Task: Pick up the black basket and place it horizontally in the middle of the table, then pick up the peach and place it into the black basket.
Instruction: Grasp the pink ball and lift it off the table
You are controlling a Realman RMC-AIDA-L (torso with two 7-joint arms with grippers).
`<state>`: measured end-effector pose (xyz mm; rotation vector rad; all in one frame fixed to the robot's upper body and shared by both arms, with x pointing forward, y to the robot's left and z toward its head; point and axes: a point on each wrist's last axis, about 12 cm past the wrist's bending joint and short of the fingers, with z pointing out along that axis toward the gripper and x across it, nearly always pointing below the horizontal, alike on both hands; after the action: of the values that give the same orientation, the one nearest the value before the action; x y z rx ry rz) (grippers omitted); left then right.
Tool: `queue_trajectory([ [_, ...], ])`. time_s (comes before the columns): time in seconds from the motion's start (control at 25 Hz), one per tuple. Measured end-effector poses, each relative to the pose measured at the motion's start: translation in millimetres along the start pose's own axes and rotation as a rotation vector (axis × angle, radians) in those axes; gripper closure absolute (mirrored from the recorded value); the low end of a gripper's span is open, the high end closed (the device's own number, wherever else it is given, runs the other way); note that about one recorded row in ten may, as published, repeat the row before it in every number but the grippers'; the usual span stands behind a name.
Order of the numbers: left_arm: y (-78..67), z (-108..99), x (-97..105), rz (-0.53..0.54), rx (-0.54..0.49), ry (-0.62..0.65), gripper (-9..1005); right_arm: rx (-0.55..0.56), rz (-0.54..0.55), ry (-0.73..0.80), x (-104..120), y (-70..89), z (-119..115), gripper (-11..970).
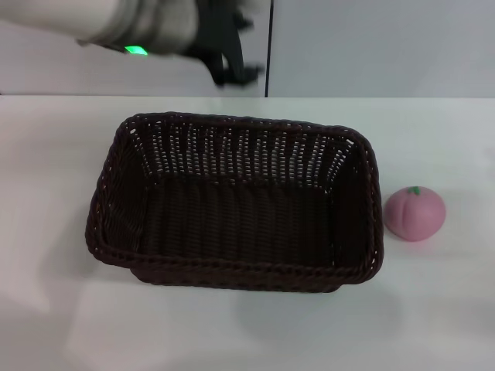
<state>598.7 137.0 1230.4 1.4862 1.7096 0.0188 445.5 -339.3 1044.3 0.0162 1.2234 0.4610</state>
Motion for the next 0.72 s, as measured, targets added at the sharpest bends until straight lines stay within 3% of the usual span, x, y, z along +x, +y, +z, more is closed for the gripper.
queue_trajectory([
  [0.08, 8.0, -13, 10, -0.105, -0.031, -0.11, 394, -0.051, -0.017, 0.042, -4, -6.0, -1, 233],
  [0.12, 14.4, -30, 24, -0.232, -0.049, -0.273, 394, -0.097, -0.012, 0.09, -8, -12.8, -1, 233],
  [0.16, 14.4, -30, 24, -0.232, -0.049, -0.273, 394, -0.097, -0.012, 0.09, -8, -12.8, -1, 233],
  [0.28, 14.3, -48, 53, -0.37, -0.076, -0.443, 395, -0.154, 0.064, 0.173, -21, -30.3, -2, 232],
  [0.36, 1.4, -59, 82, -0.44, -0.117, -0.536, 395, -0.218, 0.148, 0.297, -32, -45.7, 2, 232],
  [0.56, -15.0, -65, 106, -0.501, -0.143, -0.575, 392, -0.332, 0.277, 0.519, -51, -60.9, 18, 232],
  [0.6, -34.4, -70, 133, -0.594, -0.166, -0.648, 392, -0.356, 0.308, 0.588, -56, -62.6, 23, 232],
  [0.64, -34.4, -70, 133, -0.594, -0.166, -0.648, 391, -0.375, 0.334, 0.66, -60, -64.0, 29, 232],
  [0.68, -43.6, -71, 143, -0.624, -0.175, -0.682, 391, -0.388, 0.349, 0.723, -64, -64.9, 35, 232],
  [0.72, -58.5, -73, 156, -0.654, -0.186, -0.743, 390, -0.4, 0.36, 0.879, -72, -64.0, 49, 233],
])
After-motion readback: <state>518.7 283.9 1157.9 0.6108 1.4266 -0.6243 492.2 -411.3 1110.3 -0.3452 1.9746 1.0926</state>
